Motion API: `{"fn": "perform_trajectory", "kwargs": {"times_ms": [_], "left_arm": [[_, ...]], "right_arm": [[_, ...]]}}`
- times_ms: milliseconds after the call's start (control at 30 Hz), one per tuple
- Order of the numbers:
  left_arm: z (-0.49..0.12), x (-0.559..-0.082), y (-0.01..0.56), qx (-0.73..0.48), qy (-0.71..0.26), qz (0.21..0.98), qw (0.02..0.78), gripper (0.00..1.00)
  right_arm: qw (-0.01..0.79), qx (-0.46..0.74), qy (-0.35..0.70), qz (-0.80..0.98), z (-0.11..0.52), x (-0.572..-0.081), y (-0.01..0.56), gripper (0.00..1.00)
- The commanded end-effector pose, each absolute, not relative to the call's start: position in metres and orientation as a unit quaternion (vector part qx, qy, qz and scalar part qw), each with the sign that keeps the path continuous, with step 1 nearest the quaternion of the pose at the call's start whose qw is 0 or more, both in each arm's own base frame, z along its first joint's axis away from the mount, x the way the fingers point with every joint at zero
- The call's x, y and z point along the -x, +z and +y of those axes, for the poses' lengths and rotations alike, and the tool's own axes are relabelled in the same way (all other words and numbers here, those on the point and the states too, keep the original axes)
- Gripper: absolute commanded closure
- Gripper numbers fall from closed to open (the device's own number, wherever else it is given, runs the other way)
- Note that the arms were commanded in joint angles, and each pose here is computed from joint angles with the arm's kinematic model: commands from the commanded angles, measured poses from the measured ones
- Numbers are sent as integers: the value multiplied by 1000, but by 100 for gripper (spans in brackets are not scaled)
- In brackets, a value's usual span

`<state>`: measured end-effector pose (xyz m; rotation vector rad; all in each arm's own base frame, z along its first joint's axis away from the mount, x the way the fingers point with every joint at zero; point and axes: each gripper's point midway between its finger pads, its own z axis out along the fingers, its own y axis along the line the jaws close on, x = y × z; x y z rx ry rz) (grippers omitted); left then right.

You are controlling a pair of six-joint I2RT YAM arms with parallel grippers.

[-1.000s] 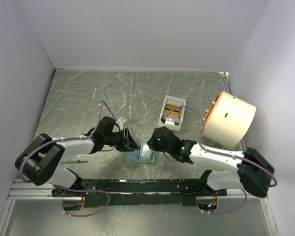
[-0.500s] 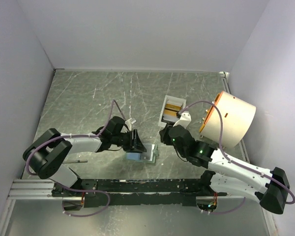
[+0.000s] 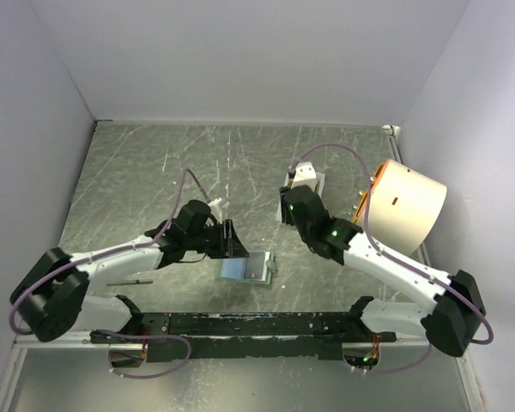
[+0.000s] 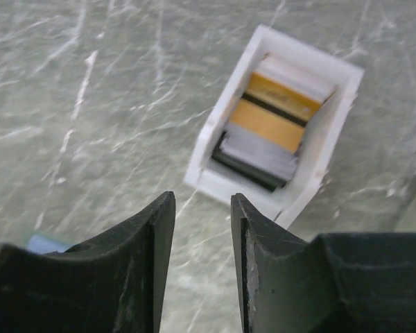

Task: Put the credit cards into the card holder
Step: Pick up the credit card from the storage box.

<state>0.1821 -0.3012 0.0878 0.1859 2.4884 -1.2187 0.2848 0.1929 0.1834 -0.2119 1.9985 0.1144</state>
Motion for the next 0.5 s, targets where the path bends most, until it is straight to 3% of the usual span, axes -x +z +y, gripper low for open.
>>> {"fn": "perform_trajectory", "kwargs": {"times_ms": [0,300,467], "left_arm": [[-279,-194,108,-79,-375,890,247,48],[-236,-198,158,-96,-307,887,331,47],[-210,-199,182,-100,-264,885,372,47]], "right_arm": [[517,141,12,844,177,-327,180,60],[399,263,-147,866,142,-380,119,56],[375,278,-178,866,125,-403,105,56]]}}
